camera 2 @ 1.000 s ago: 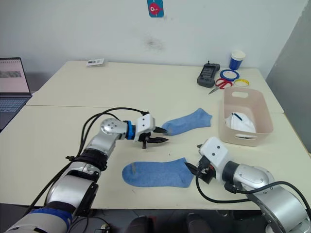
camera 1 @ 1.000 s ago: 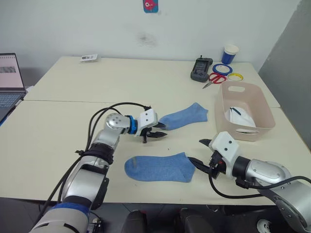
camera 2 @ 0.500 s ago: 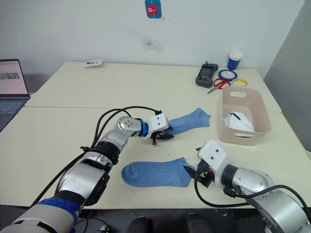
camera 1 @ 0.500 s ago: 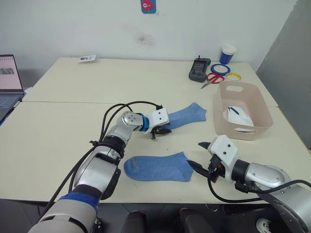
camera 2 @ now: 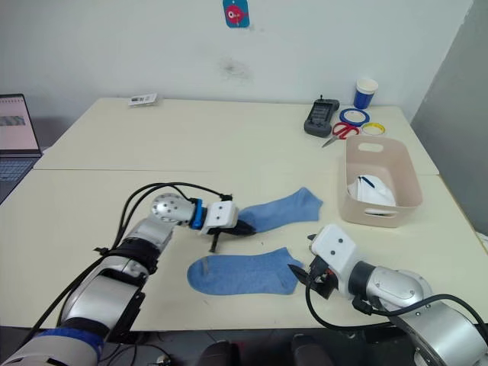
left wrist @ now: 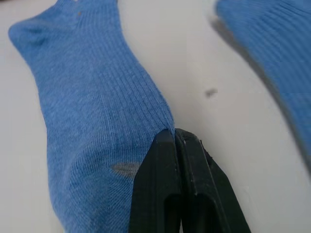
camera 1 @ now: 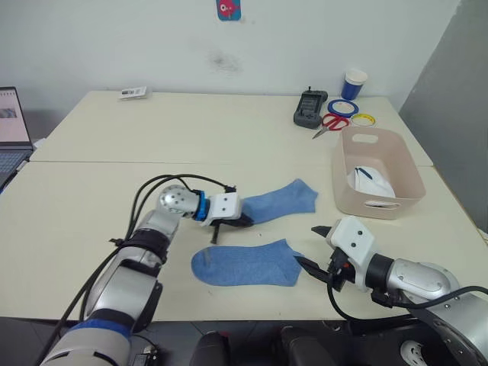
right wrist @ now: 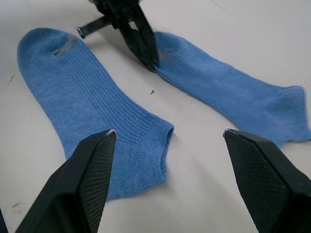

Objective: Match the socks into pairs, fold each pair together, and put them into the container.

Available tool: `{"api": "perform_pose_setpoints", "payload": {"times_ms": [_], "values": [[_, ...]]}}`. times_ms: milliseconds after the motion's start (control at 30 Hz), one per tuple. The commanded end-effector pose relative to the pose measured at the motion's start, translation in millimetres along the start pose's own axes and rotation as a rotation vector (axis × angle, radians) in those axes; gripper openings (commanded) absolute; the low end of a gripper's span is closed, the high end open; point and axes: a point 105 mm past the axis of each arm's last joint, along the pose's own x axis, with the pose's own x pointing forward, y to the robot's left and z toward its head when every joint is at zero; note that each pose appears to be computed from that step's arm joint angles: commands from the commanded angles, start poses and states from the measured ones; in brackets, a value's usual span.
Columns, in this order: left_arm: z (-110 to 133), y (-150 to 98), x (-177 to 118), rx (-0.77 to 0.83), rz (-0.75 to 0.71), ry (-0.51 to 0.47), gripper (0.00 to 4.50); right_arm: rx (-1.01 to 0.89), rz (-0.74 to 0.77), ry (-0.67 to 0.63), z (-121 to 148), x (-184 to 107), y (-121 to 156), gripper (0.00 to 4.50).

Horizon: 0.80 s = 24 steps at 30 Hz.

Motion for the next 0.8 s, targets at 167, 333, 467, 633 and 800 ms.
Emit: {"api": "perform_pose_setpoints", "payload": {"times_ms": [167,333,467,633,800], "values": [[-5.3,14.6,-21.9,-0.045,0.147,-0.016,0.03,-0.036,0.009,-0.041,9.7,2.0,-1.2,3.83],[-5.8,11.0,-20.2,-0.121,0.129,-0.028,0.63,-0.060,0.022,-0.040,11.6,3.3,-5.2,3.83],[-6.1,10.1,-37.7,-0.071,0.157,-0.012,1.89,-0.065,0.023,-0.047,13.6,3.2,-5.7,3.83],[-2.5,15.7,-62.1,0.016,0.157,0.049,2.53,-0.059,0.019,-0.054,14.0,4.5,-5.4,3.83],[-0.8,9.6,-54.3,0.127,0.067,0.088,2.53,-0.071,0.011,-0.046,12.1,6.1,-8.1,3.83]]}}
